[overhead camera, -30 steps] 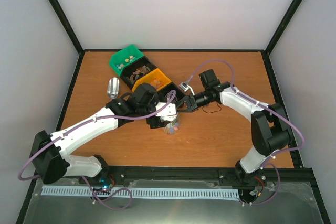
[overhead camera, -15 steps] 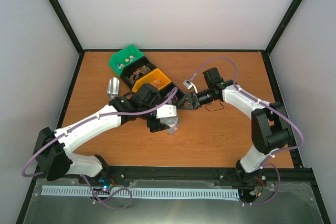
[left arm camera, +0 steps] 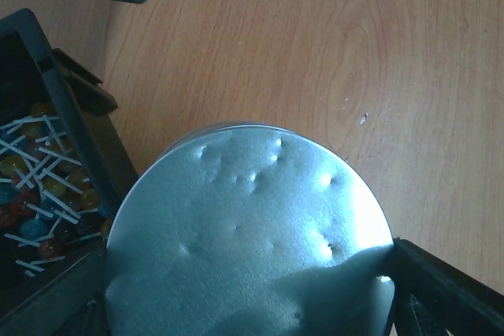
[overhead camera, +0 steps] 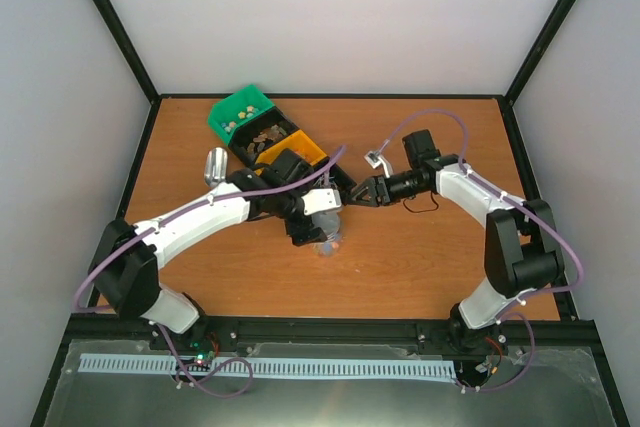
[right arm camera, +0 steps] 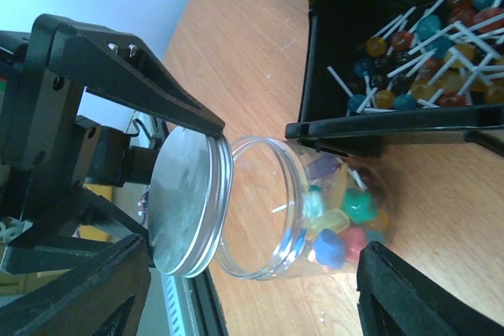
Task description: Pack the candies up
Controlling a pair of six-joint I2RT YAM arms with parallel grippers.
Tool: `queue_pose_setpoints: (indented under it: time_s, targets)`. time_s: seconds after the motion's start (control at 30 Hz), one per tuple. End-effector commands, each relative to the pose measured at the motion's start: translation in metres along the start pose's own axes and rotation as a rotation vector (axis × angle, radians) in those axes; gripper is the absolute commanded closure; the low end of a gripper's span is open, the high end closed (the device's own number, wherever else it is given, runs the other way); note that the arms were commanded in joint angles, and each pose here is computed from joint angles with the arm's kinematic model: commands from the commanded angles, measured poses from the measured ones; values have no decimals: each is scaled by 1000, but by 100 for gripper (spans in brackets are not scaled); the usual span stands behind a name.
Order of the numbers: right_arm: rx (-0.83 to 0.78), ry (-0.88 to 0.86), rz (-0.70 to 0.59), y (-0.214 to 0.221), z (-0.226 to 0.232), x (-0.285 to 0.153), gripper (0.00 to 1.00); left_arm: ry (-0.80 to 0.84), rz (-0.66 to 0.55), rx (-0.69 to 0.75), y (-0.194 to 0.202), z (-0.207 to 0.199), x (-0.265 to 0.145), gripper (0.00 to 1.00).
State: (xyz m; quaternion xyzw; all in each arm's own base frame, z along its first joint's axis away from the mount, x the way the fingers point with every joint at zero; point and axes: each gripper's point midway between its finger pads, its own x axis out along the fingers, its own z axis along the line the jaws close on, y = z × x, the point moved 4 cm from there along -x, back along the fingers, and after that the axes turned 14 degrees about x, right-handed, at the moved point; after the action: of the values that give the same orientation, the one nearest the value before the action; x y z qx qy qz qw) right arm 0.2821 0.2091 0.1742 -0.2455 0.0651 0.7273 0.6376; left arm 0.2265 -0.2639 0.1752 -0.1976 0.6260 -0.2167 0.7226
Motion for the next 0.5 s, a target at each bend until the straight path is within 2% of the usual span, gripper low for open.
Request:
queue_pose_setpoints:
  time_s: [0.0,0.47]
  targets:
    - [-30,37,-38,-1,-5,-10,28,3,-23,-18,-9,8,-1,20]
    - [-13,24,-54,-2,-6,-19,29,8,12,-54,-1,15,21,19]
